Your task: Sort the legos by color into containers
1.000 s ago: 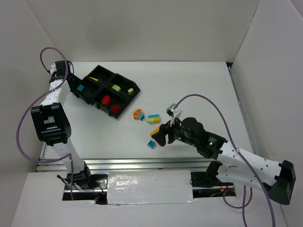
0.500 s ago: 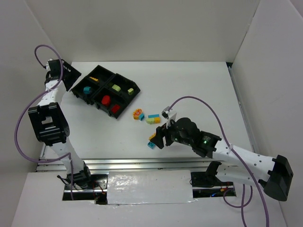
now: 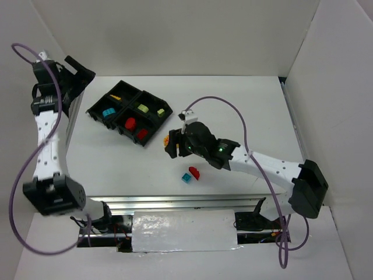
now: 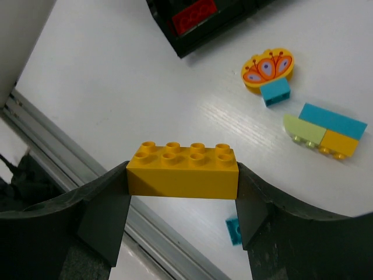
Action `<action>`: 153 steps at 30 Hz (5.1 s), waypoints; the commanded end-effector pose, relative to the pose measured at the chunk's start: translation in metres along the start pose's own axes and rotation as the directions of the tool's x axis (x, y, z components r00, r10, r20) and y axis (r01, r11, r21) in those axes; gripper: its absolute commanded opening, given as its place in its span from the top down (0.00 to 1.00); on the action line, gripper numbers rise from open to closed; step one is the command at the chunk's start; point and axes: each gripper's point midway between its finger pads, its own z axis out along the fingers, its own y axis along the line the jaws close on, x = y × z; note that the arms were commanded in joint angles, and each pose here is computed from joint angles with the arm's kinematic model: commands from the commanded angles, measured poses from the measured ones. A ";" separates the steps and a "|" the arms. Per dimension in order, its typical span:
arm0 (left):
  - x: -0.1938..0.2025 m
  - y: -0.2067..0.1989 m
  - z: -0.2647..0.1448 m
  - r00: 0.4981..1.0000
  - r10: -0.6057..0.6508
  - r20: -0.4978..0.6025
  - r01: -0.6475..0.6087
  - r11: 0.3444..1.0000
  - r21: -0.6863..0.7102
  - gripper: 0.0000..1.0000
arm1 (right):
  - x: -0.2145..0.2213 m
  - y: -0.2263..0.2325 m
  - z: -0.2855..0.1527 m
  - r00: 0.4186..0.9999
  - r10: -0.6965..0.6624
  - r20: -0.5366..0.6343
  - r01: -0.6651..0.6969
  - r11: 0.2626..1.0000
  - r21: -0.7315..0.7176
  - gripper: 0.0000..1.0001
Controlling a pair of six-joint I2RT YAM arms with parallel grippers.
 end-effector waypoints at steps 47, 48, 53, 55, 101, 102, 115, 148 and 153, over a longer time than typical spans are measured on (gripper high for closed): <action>0.349 -0.158 -0.247 0.584 0.577 -0.572 0.344 0.462 0.817 0.24 | -0.057 0.017 -0.059 0.943 -0.199 0.268 0.229 0.970 -0.086 1.00; 0.349 -0.158 -0.248 0.586 0.578 -0.568 0.343 0.459 0.820 0.20 | -0.057 0.018 -0.059 0.942 -0.201 0.268 0.231 0.969 -0.088 1.00; 0.351 -0.157 -0.247 0.589 0.583 -0.560 0.332 0.458 0.825 0.29 | -0.062 0.015 -0.059 0.940 -0.194 0.281 0.222 0.973 -0.070 1.00; 0.352 -0.156 -0.246 0.586 0.587 -0.559 0.329 0.458 0.826 0.44 | -0.065 0.017 -0.060 0.938 -0.192 0.288 0.221 0.973 -0.072 1.00; 0.094 -0.063 0.211 0.990 0.114 -0.083 -0.119 0.991 -0.055 0.90 | 0.010 -0.053 -0.099 0.990 -0.010 0.144 -0.002 0.997 0.082 0.00; 0.097 -0.062 0.214 0.991 0.104 -0.087 -0.108 0.993 -0.043 0.88 | 0.011 -0.055 -0.100 0.990 -0.013 0.142 0.000 0.996 0.086 0.00; 0.110 -0.028 0.235 0.991 0.062 -0.115 -0.070 0.995 -0.071 0.21 | 0.009 -0.052 -0.095 0.992 -0.029 0.125 0.018 0.996 0.088 0.00; 0.236 -0.031 -0.151 0.868 0.389 -0.310 -0.271 0.893 0.361 0.00 | 0.091 -0.098 0.005 0.962 0.114 -0.248 -0.038 0.956 0.292 0.29; 0.246 -0.010 -0.160 0.833 0.450 -0.323 -0.329 0.871 0.366 0.01 | 0.105 -0.090 0.007 0.953 0.107 -0.284 -0.043 0.974 0.224 0.34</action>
